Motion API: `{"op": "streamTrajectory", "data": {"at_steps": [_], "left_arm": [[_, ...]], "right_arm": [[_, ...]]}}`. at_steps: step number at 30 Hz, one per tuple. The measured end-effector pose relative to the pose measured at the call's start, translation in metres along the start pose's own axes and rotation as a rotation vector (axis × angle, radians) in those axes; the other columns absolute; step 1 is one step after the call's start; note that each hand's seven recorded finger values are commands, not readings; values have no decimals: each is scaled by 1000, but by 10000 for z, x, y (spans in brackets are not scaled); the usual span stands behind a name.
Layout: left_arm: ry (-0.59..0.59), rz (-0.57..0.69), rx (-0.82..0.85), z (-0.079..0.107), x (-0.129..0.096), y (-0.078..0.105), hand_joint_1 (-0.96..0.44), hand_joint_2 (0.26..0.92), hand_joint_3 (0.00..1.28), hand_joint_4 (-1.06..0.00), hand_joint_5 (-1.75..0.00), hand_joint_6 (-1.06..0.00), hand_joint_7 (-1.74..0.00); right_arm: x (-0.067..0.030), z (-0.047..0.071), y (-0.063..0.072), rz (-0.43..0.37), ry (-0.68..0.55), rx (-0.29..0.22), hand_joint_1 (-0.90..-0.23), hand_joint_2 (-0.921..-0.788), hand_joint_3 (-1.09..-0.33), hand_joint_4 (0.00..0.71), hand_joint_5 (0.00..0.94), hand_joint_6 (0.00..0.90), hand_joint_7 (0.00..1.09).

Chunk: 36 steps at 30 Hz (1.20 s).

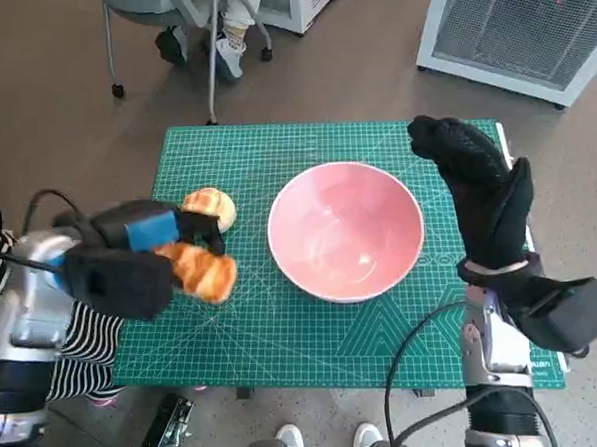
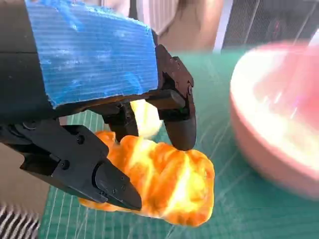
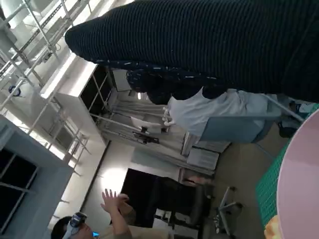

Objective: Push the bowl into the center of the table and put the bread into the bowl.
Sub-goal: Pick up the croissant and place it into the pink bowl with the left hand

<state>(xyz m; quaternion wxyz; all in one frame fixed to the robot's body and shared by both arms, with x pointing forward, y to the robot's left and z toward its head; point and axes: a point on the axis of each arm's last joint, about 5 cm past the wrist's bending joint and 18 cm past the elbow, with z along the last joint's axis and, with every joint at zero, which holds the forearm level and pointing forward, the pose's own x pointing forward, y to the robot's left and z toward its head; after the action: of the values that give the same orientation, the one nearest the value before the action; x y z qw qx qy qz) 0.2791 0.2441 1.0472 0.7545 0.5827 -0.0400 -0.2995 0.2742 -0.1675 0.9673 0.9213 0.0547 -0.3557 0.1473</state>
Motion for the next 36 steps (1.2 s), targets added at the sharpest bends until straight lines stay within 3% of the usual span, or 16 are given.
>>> {"op": "streamTrajectory", "data": {"at_steps": [12,21,36], "left_arm": [[-101,231,3,280,-152,396,1,911,26,-793,-1038,-650,-1158],[-227,353,-27,550,-45,521,1,911,23,-796,-1015,-656,-1173],[-377,227,-53,884,476,599,2,918,24,-763,-1065,-652,-1169]], "right_arm": [[-8,-3,-7,-6,-10,4,-701,-921,-734,186,1,92,366],[-18,-1,-12,-7,-16,0,-700,-921,-736,187,1,88,372],[-66,17,-19,-19,-20,-7,-710,-921,-733,188,1,91,386]]}}
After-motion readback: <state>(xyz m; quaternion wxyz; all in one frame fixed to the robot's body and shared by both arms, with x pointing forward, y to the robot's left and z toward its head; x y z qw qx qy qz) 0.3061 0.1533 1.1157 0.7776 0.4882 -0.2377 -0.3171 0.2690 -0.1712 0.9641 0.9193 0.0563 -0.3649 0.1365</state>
